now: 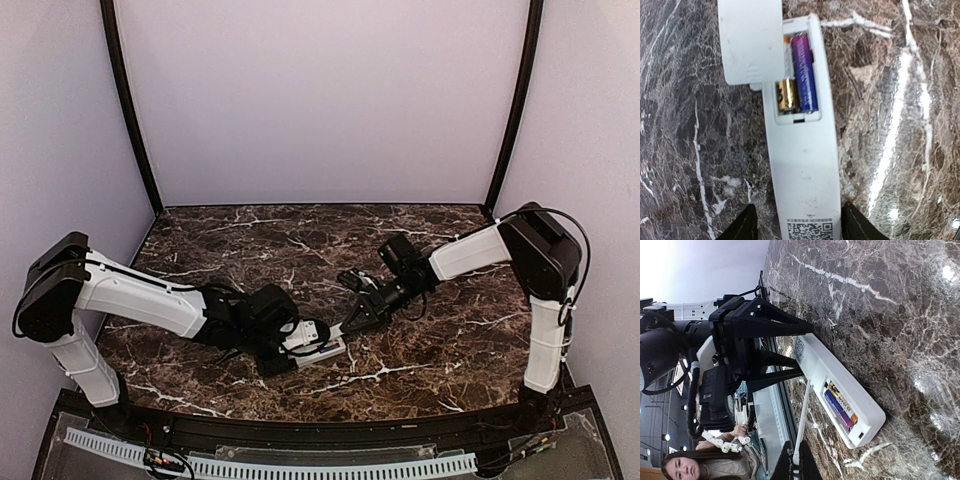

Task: Load the batteries into the remote control
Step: Load the battery cover onto the remote control without the battery cover.

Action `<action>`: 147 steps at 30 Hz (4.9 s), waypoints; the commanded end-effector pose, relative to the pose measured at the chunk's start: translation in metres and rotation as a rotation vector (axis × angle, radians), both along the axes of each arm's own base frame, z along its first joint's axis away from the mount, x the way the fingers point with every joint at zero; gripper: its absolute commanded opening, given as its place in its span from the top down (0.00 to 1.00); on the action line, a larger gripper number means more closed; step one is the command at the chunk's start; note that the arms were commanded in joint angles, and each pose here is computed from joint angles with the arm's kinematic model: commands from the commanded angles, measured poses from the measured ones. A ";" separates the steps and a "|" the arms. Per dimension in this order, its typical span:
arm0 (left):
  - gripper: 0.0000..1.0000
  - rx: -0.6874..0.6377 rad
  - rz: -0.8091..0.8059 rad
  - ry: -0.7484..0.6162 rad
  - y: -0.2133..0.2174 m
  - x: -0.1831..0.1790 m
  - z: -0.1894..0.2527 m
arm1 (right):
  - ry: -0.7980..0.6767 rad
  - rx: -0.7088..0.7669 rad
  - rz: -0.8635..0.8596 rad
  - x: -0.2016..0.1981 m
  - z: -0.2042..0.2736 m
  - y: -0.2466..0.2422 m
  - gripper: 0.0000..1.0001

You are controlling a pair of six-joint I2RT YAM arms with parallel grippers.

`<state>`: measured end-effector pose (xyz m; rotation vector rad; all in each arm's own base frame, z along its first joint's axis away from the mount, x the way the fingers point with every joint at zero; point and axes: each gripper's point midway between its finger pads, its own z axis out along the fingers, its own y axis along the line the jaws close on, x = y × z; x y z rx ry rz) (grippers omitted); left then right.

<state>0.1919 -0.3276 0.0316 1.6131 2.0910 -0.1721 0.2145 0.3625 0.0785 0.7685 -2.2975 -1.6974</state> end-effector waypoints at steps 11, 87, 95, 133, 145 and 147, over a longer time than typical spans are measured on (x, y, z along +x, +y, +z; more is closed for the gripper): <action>0.63 0.123 -0.050 0.114 0.021 -0.013 -0.030 | 0.078 0.001 0.018 -0.017 -0.019 0.004 1.00; 0.67 -0.243 -0.217 0.054 -0.074 0.001 0.000 | 0.116 -0.105 -0.062 -0.015 -0.072 0.004 1.00; 0.74 -0.244 -0.185 0.081 -0.076 0.006 -0.007 | 0.111 -0.106 -0.061 -0.015 -0.071 0.004 1.00; 0.53 -0.124 -0.163 0.112 -0.054 0.002 -0.024 | 0.101 -0.095 -0.066 -0.013 -0.067 0.005 1.00; 0.53 -0.255 -0.206 0.114 -0.081 0.002 0.000 | 0.099 -0.094 -0.067 -0.013 -0.066 0.005 1.00; 0.53 -0.263 -0.213 0.104 -0.084 0.003 0.001 | 0.101 -0.095 -0.067 -0.013 -0.066 0.005 1.00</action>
